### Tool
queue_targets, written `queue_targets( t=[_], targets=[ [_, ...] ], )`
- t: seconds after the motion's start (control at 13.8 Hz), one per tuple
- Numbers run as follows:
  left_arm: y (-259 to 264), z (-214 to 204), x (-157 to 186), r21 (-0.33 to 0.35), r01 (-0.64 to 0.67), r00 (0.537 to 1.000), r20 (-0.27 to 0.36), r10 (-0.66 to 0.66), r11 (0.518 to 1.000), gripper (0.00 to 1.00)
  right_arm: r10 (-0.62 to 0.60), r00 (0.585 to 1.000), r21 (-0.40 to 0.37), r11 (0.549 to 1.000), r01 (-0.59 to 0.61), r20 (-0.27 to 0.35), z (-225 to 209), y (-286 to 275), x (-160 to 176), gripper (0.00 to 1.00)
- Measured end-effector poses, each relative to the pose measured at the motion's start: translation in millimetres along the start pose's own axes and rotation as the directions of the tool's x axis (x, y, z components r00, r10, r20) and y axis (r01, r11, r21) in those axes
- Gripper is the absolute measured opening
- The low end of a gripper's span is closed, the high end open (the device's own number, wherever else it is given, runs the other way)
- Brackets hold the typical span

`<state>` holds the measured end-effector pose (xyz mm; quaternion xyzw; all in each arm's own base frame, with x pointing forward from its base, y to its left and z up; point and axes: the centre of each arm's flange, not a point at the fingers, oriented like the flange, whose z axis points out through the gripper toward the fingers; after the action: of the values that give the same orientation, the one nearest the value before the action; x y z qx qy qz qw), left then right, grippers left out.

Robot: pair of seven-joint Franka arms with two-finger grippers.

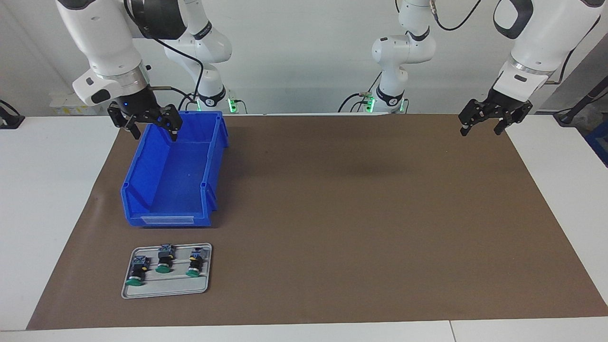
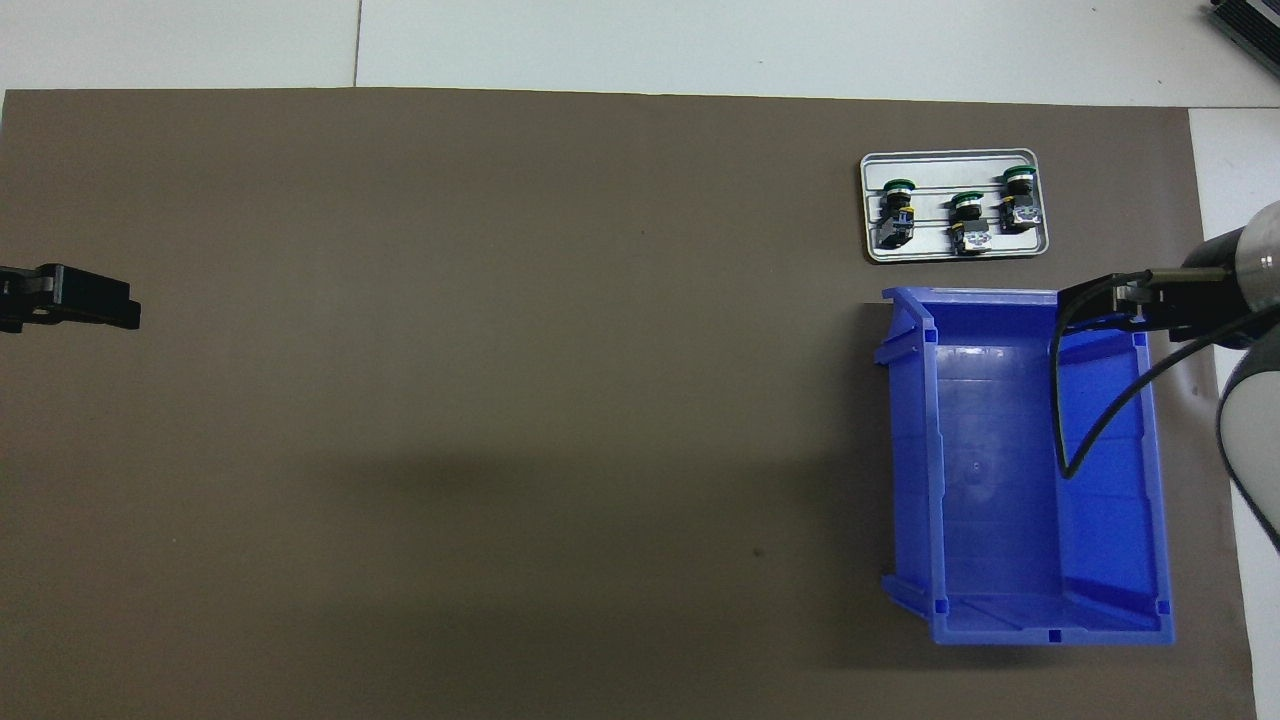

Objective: Place and press button with both arms

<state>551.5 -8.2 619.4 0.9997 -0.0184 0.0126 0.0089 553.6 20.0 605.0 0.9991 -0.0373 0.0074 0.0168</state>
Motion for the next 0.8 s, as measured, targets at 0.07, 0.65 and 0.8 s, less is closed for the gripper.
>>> queue_targets(
  t=[0.07, 0.65, 0.8],
  targets=[
    [-0.2, 0.4, -0.4, 0.000, 0.000, 1.000, 0.004, 0.000, 1.000, 1.00, -0.001, 1.000, 0.000, 1.000, 0.001, 0.000, 0.1, -0.3, 0.0, 0.99],
    [-4.0, 1.0, -0.9, 0.000, 0.007, 1.000, 0.008, -0.007, 1.000, 1.00, 0.004, 1.000, 0.001, 1.000, -0.004, -0.005, 0.0, 4.8, 1.2, 1.00],
    [-3.8, 1.0, -1.0, 0.000, 0.007, 1.000, 0.008, -0.007, 1.000, 1.00, 0.012, 1.000, 0.003, 1.000, -0.011, -0.029, 0.0, 10.1, 5.3, 0.99]
  ],
)
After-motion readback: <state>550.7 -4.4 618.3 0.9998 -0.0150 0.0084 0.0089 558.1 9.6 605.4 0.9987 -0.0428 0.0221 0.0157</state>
